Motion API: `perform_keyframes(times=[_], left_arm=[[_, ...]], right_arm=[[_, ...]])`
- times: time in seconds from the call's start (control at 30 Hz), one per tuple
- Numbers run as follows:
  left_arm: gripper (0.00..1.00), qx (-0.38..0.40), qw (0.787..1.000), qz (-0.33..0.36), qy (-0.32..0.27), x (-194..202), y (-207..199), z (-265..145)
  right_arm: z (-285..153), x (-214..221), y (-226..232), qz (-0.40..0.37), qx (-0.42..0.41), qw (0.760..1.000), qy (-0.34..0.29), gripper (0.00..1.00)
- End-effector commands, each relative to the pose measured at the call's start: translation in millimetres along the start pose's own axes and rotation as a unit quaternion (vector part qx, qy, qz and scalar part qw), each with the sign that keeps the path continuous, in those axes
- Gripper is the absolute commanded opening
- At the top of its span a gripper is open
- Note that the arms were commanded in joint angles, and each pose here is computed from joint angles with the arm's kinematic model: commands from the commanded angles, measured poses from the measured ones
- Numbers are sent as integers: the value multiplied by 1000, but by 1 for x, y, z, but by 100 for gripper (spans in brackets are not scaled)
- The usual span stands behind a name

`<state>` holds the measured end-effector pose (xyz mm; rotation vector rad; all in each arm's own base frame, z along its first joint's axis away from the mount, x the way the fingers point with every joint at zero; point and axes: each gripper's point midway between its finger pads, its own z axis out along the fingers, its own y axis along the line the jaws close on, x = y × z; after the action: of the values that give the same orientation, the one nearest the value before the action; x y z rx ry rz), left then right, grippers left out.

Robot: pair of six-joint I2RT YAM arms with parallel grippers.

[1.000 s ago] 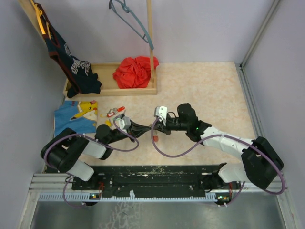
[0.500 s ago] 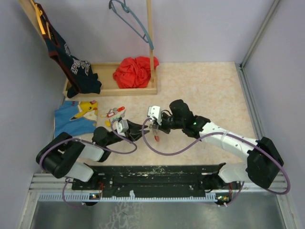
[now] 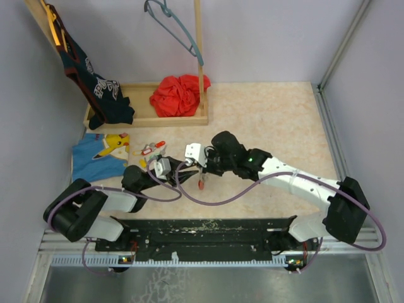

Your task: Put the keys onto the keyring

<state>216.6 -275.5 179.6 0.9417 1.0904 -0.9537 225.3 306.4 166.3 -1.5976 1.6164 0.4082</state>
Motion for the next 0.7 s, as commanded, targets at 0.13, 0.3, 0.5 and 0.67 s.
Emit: perform_keyframes(times=[0.13,0.3,0.5,0.67], left_arm=[[33,23,1000,8,11,0,2,9],[28,29,999,5,18,4,1,9],[25,31,999,3,28,10,0,8],[21,29,999,6,31,10,1,8]], right_arm=[[-1,-21,-11,-25,19,1000,2,0],[1,-22,-11,-28,20,999,7,0],[1,-26,-11,-31,20,999,5,0],[1,-28,-9,-33,17,999,2,0]])
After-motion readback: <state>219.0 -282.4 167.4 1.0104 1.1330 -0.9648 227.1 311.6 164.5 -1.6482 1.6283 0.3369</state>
